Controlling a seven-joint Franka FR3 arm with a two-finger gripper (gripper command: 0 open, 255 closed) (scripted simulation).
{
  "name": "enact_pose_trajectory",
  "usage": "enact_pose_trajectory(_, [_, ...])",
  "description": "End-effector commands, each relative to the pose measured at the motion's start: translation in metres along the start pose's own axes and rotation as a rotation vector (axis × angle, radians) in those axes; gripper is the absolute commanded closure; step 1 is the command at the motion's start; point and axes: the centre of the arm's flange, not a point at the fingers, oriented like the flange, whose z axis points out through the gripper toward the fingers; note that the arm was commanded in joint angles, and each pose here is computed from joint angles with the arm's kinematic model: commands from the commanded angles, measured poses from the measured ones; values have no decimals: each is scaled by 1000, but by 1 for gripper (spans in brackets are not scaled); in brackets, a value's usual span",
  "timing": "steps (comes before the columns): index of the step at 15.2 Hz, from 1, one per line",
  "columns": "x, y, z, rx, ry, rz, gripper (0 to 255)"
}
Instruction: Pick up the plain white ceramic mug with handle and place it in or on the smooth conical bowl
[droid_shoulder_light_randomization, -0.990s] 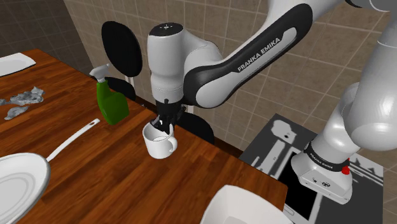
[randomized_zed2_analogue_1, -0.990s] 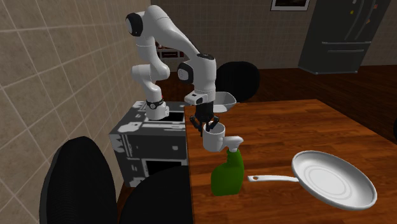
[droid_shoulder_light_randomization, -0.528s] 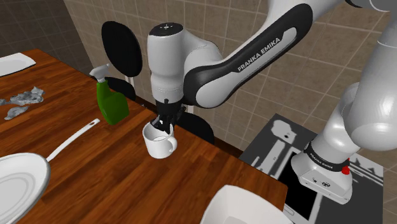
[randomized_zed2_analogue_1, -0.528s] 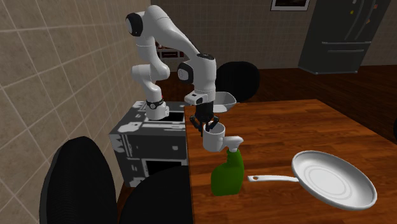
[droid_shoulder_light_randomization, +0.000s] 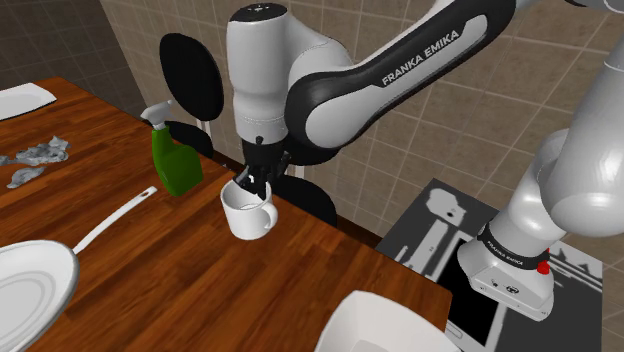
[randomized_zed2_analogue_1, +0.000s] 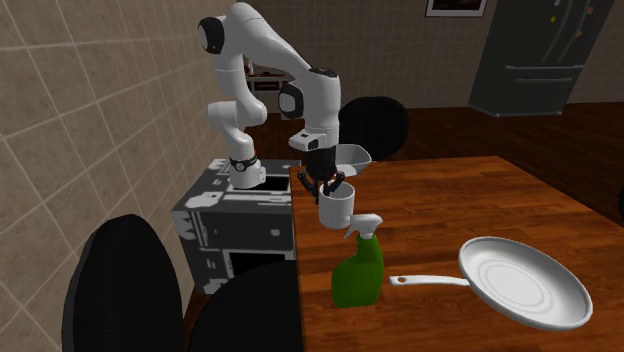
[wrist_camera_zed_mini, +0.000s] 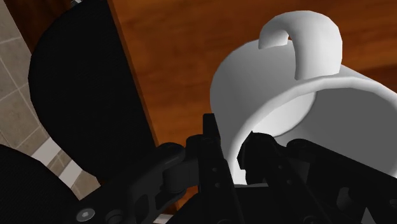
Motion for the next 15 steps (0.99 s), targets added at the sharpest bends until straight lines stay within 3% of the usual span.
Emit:
enact_pose_trajectory(1, [1, -1, -10, 0, 0, 0, 255])
enact_pose_trajectory(15, [8, -1, -84, 0, 0, 0, 255])
